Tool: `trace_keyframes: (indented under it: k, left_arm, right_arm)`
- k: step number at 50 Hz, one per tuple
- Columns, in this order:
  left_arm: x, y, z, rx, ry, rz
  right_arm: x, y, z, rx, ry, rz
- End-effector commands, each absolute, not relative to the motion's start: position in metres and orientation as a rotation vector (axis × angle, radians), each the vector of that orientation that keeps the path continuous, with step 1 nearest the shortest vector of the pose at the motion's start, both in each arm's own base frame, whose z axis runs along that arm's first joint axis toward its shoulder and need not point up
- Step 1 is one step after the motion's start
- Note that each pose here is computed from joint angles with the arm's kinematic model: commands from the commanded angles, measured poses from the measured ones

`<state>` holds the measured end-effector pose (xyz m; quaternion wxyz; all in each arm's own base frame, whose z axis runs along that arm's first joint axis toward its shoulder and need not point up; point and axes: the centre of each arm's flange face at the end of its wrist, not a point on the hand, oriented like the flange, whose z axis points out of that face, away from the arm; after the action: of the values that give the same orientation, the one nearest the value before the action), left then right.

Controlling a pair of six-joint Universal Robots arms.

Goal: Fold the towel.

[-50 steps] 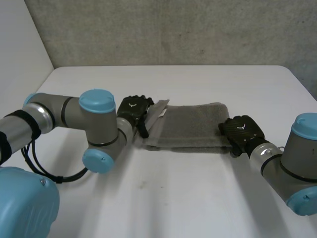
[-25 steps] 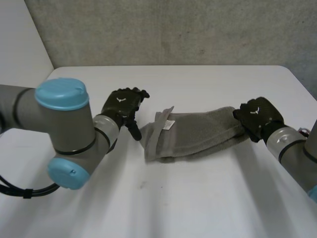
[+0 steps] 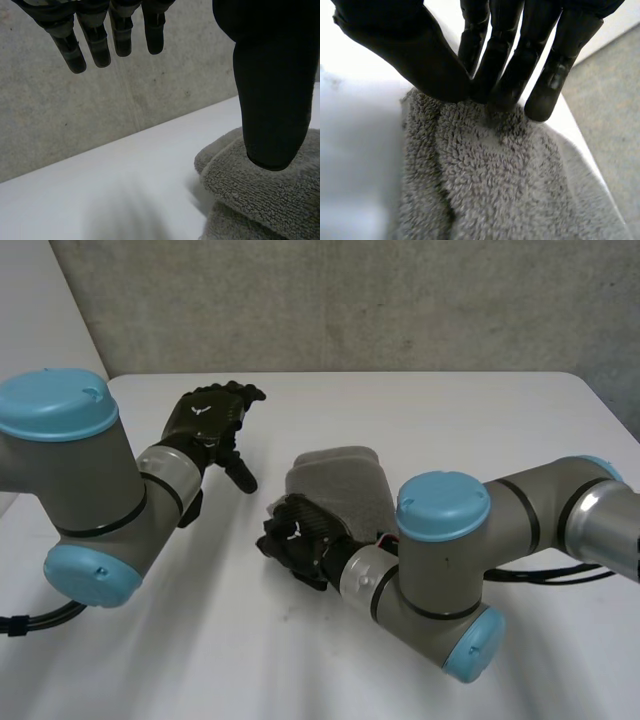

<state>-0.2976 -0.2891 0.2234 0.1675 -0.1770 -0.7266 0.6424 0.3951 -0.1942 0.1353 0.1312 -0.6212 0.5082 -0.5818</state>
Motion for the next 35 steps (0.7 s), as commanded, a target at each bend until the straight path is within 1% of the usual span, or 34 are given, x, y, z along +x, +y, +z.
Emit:
trace_keyframes:
  k: [1,3,4,6,7,9,10,11,12,14,15,17,18,19,20,22,23,25,26,27,31,33,34,35]
  left_arm:
    - [-0.304,-0.294,0.229,-0.499,-2.003,1.869]
    - [-0.309,-0.298,0.234,-0.491,-1.958,1.9]
    - [-0.309,-0.298,0.234,-0.491,-1.957,1.9]
    - [-0.315,-0.303,0.23,-0.478,-1.941,1.896]
    - [-0.315,-0.303,0.23,-0.478,-1.941,1.896]
    - [-0.324,-0.306,0.219,-0.47,-1.95,1.86]
    - [-0.324,-0.306,0.219,-0.47,-1.95,1.859]
    - [-0.329,-0.306,0.212,-0.469,-1.957,1.833]
    - [-0.329,-0.306,0.212,-0.469,-1.957,1.832]
    - [-0.338,-0.303,0.194,-0.47,-1.981,1.77]
    - [-0.338,-0.303,0.194,-0.47,-1.981,1.769]
    - [-0.344,-0.298,0.171,-0.489,-2.02,1.708]
    - [-0.344,-0.298,0.171,-0.49,-2.021,1.708]
    - [-0.349,-0.293,0.158,-0.511,-2.042,1.672]
    - [-0.349,-0.293,0.158,-0.511,-2.043,1.672]
    - [-0.357,-0.283,0.135,-0.555,-2.08,1.611]
    - [-0.357,-0.283,0.135,-0.555,-2.08,1.611]
    - [-0.357,-0.278,0.119,-0.576,-2.122,1.569]
    - [-0.356,-0.278,0.118,-0.576,-2.122,1.569]
    - [-0.356,-0.277,0.115,-0.579,-2.135,1.556]
    - [-0.355,-0.277,0.118,-0.578,-2.142,1.554]
    - [-0.353,-0.279,0.134,-0.567,-2.126,1.575]
    - [-0.353,-0.279,0.135,-0.567,-2.126,1.575]
    - [-0.352,-0.279,0.153,-0.559,-2.099,1.603]
  right_arm:
    - [0.376,-0.207,0.166,-1.653,1.684,-1.801]
    - [0.357,-0.217,0.186,-1.477,1.775,-1.839]
    - [0.357,-0.217,0.186,-1.477,1.776,-1.839]
    - [0.336,-0.227,0.206,-1.272,1.847,-1.849]
    - [0.336,-0.227,0.207,-1.271,1.847,-1.849]
    - [0.316,-0.245,0.217,-1.066,1.924,-1.843]
    - [0.315,-0.245,0.217,-1.064,1.924,-1.843]
    - [0.306,-0.256,0.219,-0.985,1.967,-1.837]
    - [0.306,-0.256,0.219,-0.984,1.967,-1.836]
    - [0.299,-0.27,0.219,-0.907,1.989,-1.826]
    - [0.299,-0.27,0.219,-0.907,1.989,-1.826]
    - [0.302,-0.281,0.205,-0.91,2.015,-1.776]
    - [0.302,-0.281,0.205,-0.91,2.016,-1.776]
    - [0.305,-0.287,0.196,-0.91,2.037,-1.746]
    - [0.306,-0.287,0.196,-0.91,2.037,-1.745]
    - [0.31,-0.297,0.173,-0.914,2.106,-1.651]
    - [0.31,-0.297,0.173,-0.914,2.107,-1.651]
    - [0.317,-0.302,0.149,-0.928,2.171,-1.547]
    - [0.317,-0.302,0.148,-0.928,2.171,-1.547]
    - [0.319,-0.303,0.138,-0.932,2.2,-1.5]
    - [0.32,-0.304,0.129,-0.939,2.238,-1.44]
    - [0.321,-0.305,0.142,-0.938,2.217,-1.465]
    - [0.321,-0.305,0.142,-0.938,2.217,-1.465]
    - [0.321,-0.305,0.157,-0.929,2.191,-1.509]
